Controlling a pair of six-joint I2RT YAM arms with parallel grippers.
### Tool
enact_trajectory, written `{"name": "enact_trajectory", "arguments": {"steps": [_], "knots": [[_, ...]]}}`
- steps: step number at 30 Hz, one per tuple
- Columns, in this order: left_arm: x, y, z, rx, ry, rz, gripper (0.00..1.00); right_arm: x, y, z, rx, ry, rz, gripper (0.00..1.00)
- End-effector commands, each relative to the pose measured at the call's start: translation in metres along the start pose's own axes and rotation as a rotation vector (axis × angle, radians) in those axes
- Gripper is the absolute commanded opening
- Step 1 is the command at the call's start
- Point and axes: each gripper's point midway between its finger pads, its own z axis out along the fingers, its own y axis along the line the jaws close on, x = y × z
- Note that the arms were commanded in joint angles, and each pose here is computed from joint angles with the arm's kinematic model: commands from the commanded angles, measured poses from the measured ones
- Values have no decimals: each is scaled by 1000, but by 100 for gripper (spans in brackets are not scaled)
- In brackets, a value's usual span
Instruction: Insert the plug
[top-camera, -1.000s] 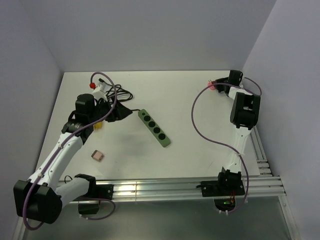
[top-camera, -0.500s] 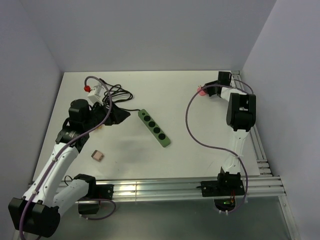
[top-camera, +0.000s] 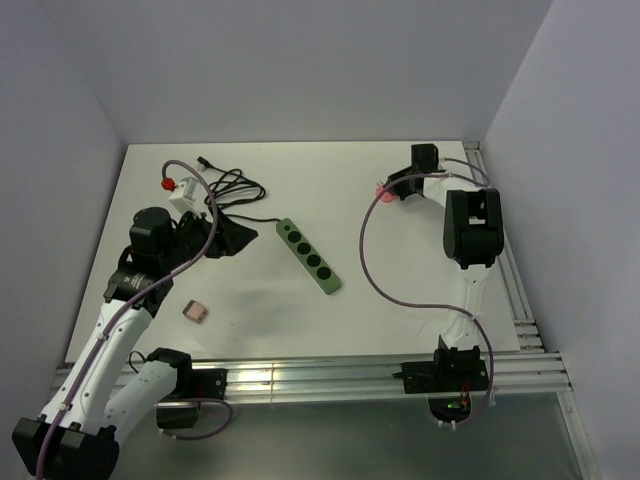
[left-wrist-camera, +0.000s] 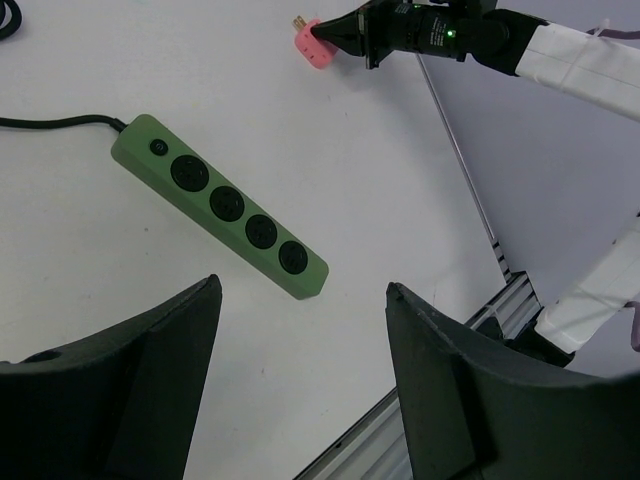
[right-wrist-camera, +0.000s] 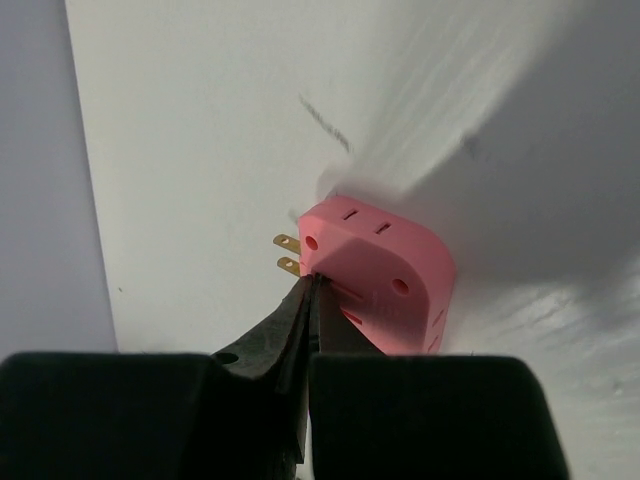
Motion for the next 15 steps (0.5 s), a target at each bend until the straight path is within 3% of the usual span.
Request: {"name": "enact_trajectory", "arguments": {"steps": [1, 15], "knots": [[0, -7, -5, 20, -10, -3, 72, 33, -38, -8, 149, 50, -88, 0], [3, -2, -10, -8, -28, -23, 73, 66, -31, -24, 235, 58, -262, 0]]}}
